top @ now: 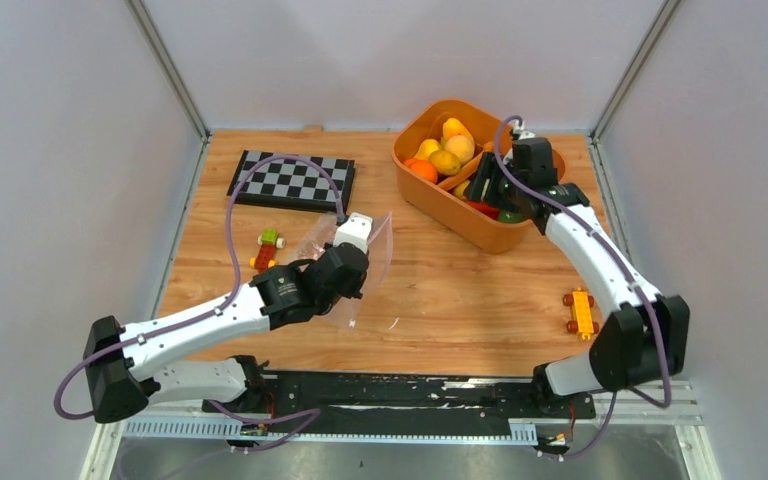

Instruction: Place the food in the zip-top bag and seal the zipper

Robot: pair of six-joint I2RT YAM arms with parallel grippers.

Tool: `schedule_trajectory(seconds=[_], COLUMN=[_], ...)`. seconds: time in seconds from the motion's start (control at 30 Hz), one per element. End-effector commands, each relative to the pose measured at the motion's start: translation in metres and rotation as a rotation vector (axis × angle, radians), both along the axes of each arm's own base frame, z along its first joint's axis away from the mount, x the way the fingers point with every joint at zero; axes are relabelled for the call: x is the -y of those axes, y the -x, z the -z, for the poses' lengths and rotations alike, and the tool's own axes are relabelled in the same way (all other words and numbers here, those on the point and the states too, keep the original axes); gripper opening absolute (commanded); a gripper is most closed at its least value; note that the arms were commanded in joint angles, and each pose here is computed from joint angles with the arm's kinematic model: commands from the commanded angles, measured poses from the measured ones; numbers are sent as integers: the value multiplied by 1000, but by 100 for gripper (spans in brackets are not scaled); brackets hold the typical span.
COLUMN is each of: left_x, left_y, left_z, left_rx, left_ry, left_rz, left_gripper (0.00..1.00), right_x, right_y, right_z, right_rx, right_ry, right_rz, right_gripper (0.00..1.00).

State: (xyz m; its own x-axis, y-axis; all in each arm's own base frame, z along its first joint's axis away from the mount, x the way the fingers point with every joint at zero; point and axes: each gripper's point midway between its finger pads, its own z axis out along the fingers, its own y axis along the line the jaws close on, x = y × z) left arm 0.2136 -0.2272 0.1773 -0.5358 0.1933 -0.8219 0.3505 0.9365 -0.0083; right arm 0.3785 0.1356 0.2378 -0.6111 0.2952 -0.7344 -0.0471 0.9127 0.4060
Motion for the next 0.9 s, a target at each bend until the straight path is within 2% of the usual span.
schedule_trajectory(seconds=[0.0,0.1,0.2,0.4,0.53,0.63,0.7,0.73,0.8,0.87], left_x=[6,4,4,0,-1,0,2,3,7,12], left_y=[-4,-3,-2,1,1,2,2,2,2,2], left_z=[-20,-21,-21,-23,-24,-26,-27,-27,-28,-28], left_rx=[17,17,13,18,20,18,20,19,17,15], left_ry=[73,83,97,105,109,109,118,122,129,133], left_rz=[33,39,48,55,66,78,82,88,101,116], left_gripper=[0,0,0,0,0,0,0,0,0,0], right_x=[-5,0,-6,-28,-19,-22,-23,-21,-13,8], right_y=[-3,6,26,106,150,186,197,195,177,149], right_z=[24,48,62,89,86,80,65,53,20,-9], right_rx=[-67,-139,-190,-300,-294,-317,-286,-239,-93,41], right_ry=[32,74,46,-119,-115,-161,-198,-206,-207,-180], right_rz=[-104,-118,-177,-333,-315,-377,-379,-355,-262,-93], right_gripper=[64,66,67,66,67,67,67,71,74,76])
